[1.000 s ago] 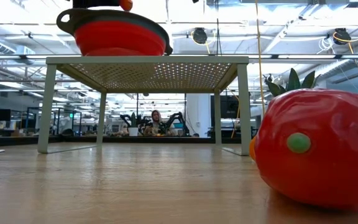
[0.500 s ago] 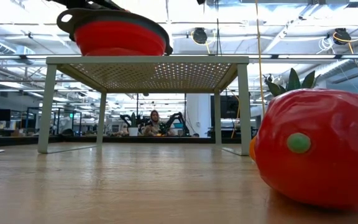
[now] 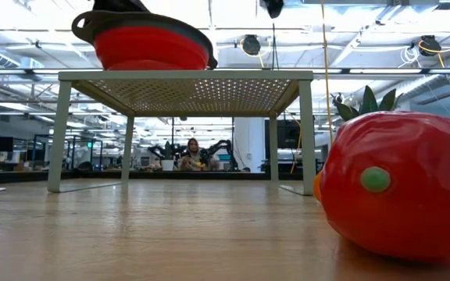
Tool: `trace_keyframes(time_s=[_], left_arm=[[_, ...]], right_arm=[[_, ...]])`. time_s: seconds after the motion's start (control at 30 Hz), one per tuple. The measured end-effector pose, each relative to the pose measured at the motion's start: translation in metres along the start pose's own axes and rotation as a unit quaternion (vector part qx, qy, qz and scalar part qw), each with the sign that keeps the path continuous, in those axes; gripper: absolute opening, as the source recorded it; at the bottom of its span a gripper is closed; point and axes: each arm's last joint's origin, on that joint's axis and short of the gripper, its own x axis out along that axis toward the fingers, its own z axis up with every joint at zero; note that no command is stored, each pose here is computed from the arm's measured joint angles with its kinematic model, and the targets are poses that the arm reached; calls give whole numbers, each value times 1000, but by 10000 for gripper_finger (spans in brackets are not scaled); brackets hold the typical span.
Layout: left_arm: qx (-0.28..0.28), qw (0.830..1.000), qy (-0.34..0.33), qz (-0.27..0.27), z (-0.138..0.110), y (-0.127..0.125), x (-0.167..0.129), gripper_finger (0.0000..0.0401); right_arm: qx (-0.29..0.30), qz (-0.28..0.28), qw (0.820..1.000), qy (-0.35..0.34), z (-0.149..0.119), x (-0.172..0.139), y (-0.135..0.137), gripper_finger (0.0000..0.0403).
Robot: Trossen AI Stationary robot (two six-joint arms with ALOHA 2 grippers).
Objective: Pick & Place Fruit
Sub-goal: Put the right peach into the strainer bowl on the shelf
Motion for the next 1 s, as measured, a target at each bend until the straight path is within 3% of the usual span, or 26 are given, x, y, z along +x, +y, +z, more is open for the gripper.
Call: trace_keyframes(time_s=[0.27, 0.37, 0.63, 0.83, 1.0], left_arm=[[62, 990, 97, 82, 26, -14, 18, 3], [78, 984, 131, 87, 34, -19, 29, 4], [92, 967, 214, 101, 45, -17, 51, 4], [79, 961, 235, 124, 50, -8, 53, 6], [63, 957, 254, 125, 51, -3, 52, 5]], right_arm=[[29, 1, 994, -110, -26, -33, -4, 0], [32, 3, 991, -132, -42, -47, -6, 0], [54, 9, 989, -134, -80, -83, -10, 0], [52, 75, 986, -138, -100, -106, -9, 0], [86, 90, 984, -124, -107, -123, -13, 0]])
